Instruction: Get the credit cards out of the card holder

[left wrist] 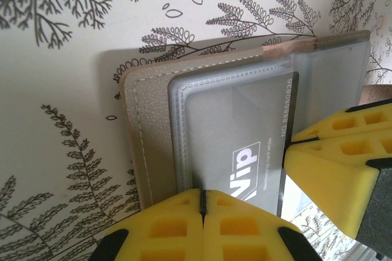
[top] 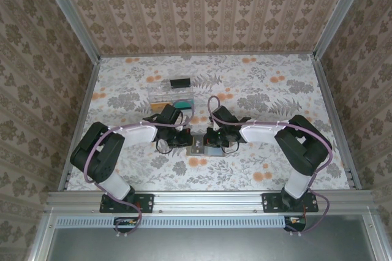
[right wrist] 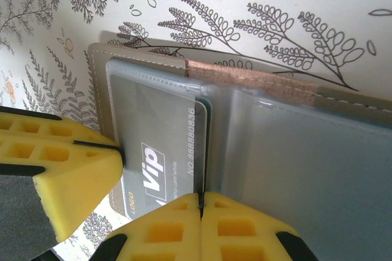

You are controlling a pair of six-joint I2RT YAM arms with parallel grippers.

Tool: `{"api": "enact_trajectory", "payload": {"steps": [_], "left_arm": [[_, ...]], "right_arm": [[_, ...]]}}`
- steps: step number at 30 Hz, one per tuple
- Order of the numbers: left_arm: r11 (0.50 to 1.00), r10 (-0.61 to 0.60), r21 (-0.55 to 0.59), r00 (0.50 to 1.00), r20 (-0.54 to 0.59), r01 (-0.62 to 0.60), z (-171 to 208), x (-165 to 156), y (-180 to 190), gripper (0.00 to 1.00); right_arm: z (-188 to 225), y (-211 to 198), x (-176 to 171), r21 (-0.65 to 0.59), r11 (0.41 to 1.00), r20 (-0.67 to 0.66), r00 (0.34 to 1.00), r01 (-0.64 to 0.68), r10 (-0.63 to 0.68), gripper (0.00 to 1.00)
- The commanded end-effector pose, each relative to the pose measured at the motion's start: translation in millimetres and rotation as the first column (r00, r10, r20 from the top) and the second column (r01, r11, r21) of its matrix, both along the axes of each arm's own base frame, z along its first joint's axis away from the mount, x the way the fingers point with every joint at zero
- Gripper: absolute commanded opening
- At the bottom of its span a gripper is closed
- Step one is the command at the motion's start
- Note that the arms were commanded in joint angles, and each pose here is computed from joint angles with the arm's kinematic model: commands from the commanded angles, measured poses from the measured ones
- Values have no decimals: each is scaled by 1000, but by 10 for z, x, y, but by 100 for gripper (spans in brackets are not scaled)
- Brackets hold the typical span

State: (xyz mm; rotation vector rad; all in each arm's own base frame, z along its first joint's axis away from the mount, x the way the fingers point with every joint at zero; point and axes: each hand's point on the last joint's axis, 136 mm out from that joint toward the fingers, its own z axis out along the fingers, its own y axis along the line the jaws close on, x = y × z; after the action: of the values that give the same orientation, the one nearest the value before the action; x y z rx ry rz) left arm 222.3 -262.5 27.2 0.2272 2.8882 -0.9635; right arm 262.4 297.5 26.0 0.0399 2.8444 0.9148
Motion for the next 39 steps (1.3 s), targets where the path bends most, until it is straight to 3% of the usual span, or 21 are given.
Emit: {"api": "enact_trajectory", "payload": {"steps": [1,13,20,39], "left_arm": [[997,19,71,999,-41,-16,-148,-119,144,0],[996,34,82,998,-51,-29,-174,-134,187,0],[997,22,70,998,-51,-19,-162,-145,153,0],[998,16,59,998,-54,-13,-144,-151,132,0]], "right_arm": [[-4,-81,-62,-18,1000,-4,1000,8,-8,0],[58,-192,-72,1,1000,12,999,31,-31,0],[148,-14,-46,96,995,24,1000,14,-16,18],[-27,98,-49,108,994,-27,1000,-1,4,18]]}}
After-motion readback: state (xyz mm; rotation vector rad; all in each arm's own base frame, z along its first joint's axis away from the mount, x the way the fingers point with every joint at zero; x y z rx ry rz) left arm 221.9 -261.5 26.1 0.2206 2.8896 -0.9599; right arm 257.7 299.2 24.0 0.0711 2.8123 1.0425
